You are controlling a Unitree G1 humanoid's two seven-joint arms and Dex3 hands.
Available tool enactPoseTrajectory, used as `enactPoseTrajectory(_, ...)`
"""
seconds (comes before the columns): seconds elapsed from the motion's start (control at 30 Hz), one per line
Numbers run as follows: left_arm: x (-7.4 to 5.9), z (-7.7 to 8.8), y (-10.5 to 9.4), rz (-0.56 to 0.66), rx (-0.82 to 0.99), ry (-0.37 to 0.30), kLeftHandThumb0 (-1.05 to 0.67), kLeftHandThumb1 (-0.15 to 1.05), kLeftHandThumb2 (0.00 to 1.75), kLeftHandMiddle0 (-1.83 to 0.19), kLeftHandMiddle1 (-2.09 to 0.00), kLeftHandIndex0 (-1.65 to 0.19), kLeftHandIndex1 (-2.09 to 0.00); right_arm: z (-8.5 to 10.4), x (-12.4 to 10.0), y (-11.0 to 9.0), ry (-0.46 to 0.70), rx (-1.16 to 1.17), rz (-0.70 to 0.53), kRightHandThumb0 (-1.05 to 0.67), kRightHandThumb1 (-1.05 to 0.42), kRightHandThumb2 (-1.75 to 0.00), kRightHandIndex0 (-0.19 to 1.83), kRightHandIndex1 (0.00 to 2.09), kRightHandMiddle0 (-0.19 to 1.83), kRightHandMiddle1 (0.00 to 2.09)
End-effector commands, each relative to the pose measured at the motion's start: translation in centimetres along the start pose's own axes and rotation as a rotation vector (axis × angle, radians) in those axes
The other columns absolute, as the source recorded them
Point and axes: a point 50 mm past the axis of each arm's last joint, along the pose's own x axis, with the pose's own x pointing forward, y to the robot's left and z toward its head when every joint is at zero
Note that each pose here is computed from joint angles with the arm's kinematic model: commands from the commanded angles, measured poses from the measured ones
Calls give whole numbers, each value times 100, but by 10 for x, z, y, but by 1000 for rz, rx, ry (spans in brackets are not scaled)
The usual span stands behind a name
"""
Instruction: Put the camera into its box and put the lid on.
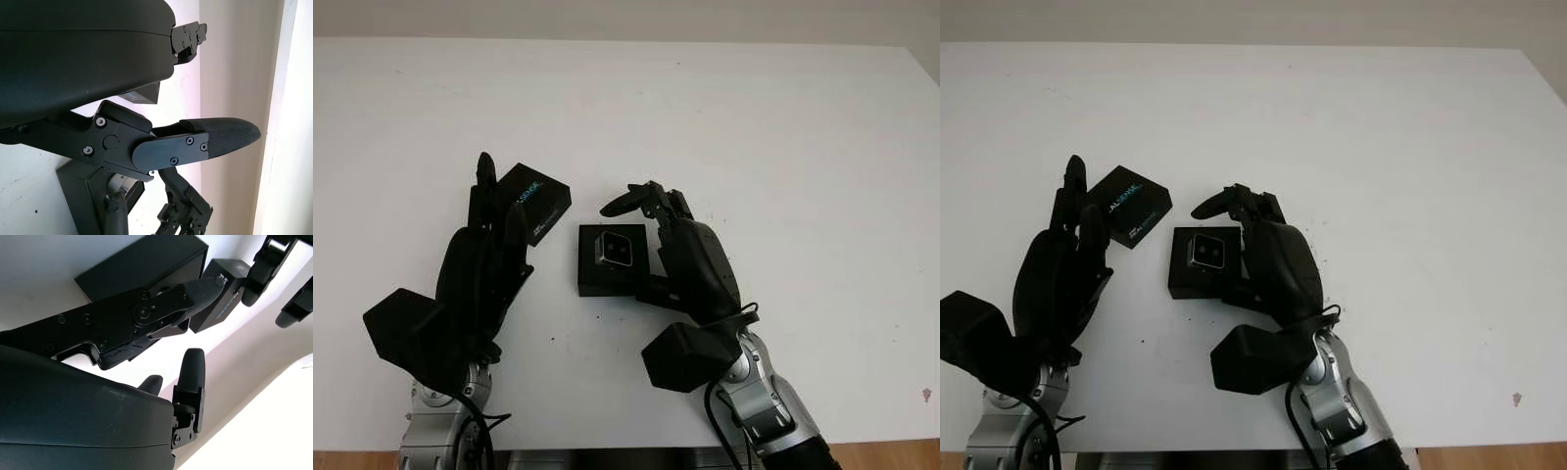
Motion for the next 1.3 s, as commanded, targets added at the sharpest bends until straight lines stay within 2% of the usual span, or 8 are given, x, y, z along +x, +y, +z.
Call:
enactPoseTrajectory(0.0,-4,-4,3,13,0,22,-82,105,59,19,0,19,0,-4,0,-2,-1,-21,-10,-62,-95,-5,-2,111,16,155)
enactPoseTrajectory(0.17,-5,-4,4,11,-8,27,-81,105,59,19,0,19,0,-8,2,-5,-6,-51,-21,-61,-95,-5,0,113,20,143)
enactPoseTrajectory(0.5,-6,-4,4,7,12,28,-82,105,59,19,0,19,0,-8,2,-7,-30,-98,21,-64,-94,-5,1,100,16,112)
enactPoseTrajectory(0.83,-8,-3,5,5,16,29,-82,105,59,19,0,19,0,-2,0,-18,-28,-164,154,-72,-97,-5,1,78,10,78)
enactPoseTrajectory(1.07,-8,-3,5,6,13,32,-83,105,58,19,0,19,0,-3,-1,-21,-17,-189,167,-70,-96,-5,8,72,18,79)
enactPoseTrajectory(1.27,-8,-4,5,8,6,30,-82,105,59,19,0,19,0,-8,1,-20,1,-221,143,-65,-96,-6,14,70,26,87)
